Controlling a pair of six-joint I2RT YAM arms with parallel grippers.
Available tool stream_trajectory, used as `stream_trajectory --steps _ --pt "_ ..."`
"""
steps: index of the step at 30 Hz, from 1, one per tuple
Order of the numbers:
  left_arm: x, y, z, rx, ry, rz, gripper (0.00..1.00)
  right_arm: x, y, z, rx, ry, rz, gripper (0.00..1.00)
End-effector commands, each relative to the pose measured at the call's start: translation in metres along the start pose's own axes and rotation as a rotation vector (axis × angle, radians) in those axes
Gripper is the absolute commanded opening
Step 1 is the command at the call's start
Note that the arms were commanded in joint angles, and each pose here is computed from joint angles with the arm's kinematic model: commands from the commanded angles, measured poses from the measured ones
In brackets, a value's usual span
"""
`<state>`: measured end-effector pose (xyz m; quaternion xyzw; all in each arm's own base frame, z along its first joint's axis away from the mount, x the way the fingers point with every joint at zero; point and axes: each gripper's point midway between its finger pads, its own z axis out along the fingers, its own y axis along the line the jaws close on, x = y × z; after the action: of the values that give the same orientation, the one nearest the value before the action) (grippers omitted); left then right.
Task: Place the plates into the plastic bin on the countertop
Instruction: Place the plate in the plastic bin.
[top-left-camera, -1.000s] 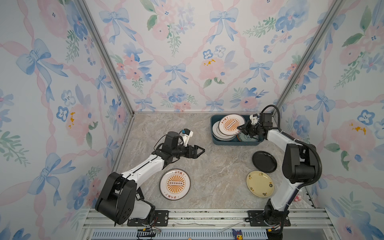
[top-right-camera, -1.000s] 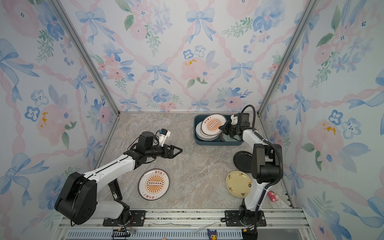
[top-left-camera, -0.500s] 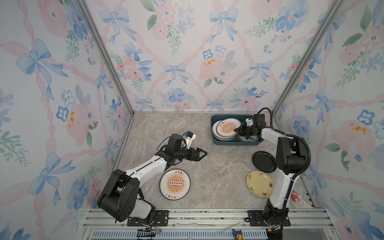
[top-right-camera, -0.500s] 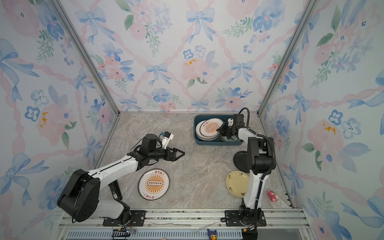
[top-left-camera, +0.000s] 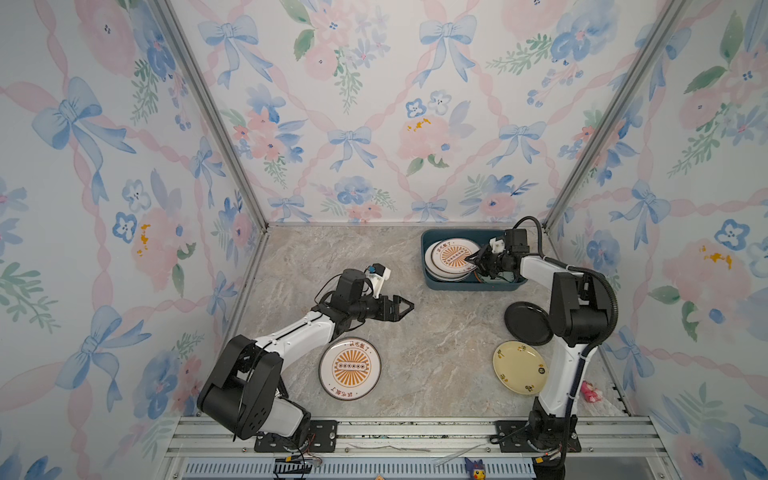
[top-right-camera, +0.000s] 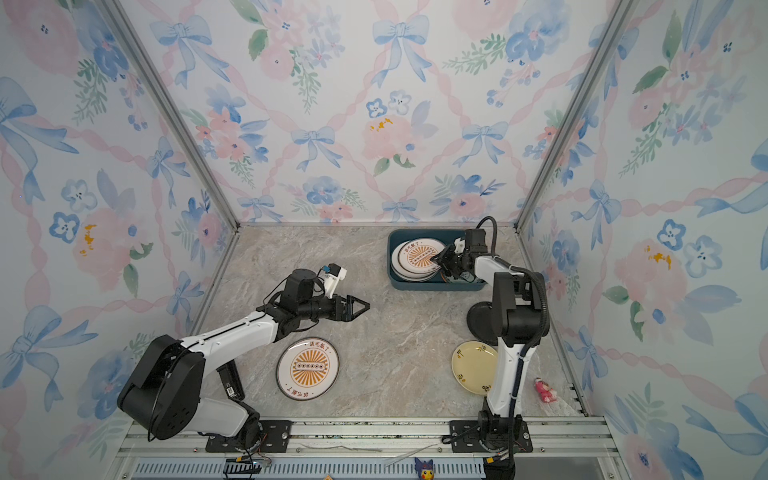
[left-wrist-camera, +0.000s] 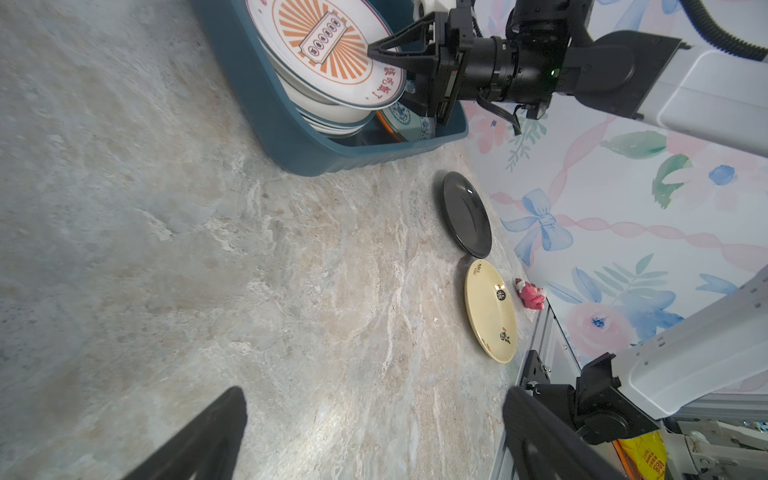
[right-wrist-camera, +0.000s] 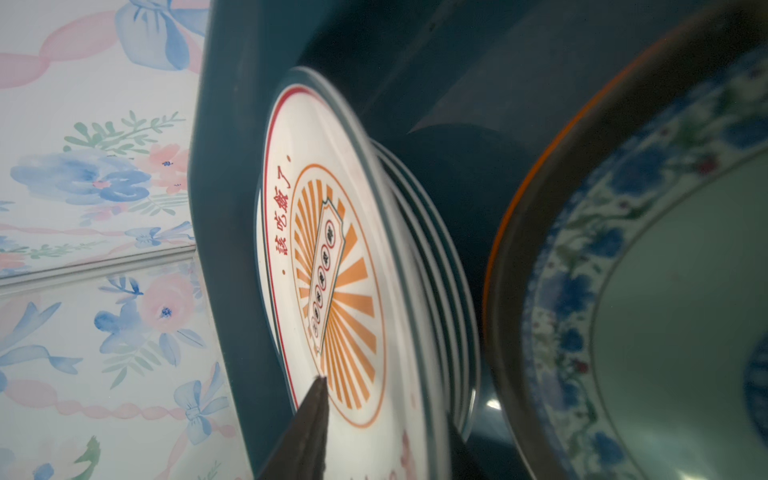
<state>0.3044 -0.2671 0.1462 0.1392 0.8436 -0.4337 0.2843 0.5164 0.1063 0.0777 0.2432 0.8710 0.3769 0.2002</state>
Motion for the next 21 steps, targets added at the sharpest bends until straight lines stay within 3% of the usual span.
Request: stream_trajectory --steps 1,8,21 --pt "0.006 0.001 0.001 -0.001 0.013 -0.003 0.98 0.002 0.0 0.001 0.033 0.005 -0.022 0.4" --pt "0.007 -0.003 0.003 -0.004 0.026 0.008 0.98 0.004 -0.001 -0.007 0.106 0.001 -0.064 0.47" --pt "0.03 -0.037 0.03 0.03 0.117 0.076 0.98 0.002 -0.006 -0.042 0.372 -0.032 -0.278 0.51"
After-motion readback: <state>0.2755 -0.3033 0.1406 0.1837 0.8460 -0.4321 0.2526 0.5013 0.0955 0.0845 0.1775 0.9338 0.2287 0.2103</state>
